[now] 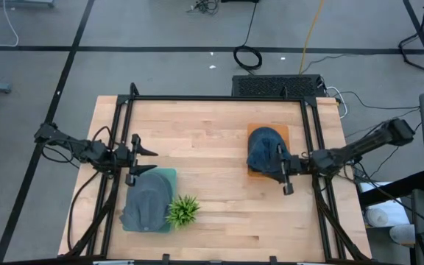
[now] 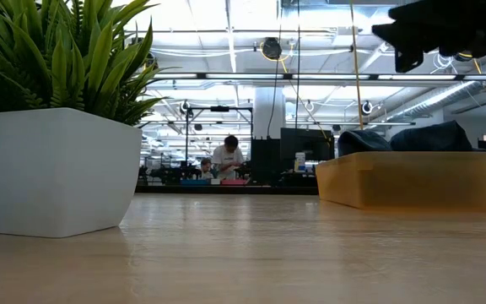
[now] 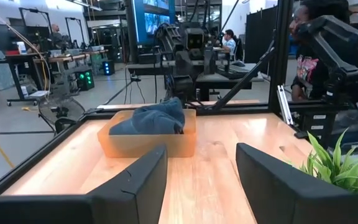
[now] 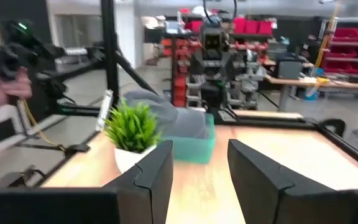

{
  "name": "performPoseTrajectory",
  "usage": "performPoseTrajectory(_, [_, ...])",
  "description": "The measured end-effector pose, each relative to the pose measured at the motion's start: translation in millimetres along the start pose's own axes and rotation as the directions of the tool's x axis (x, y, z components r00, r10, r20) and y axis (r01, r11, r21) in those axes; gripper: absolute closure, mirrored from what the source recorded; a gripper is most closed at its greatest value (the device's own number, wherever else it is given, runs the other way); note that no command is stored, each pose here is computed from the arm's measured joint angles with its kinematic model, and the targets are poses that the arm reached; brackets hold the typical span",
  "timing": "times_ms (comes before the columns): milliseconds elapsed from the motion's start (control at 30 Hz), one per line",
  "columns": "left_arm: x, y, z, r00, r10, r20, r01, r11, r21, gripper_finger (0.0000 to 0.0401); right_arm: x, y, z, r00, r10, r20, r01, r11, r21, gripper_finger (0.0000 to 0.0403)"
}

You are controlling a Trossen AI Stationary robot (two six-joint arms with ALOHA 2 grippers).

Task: Pick & Place hat
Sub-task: Return to Home Position

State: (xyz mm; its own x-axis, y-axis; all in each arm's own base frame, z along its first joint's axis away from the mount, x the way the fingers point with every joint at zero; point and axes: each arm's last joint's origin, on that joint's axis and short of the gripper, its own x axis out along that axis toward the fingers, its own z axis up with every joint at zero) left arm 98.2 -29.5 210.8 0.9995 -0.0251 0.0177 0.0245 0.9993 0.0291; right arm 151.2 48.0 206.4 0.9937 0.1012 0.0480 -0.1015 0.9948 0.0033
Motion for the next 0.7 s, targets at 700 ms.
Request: performPoseTrajectory(700, [-18.5, 6.7, -4.0, 1.0, -0.01, 0.002, 0.01, 1.0, 0.018, 0.0179, -43.4, -14.6, 10.5, 1.0, 0.024, 0.002, -0.024, 0.999, -0.031, 0.0264])
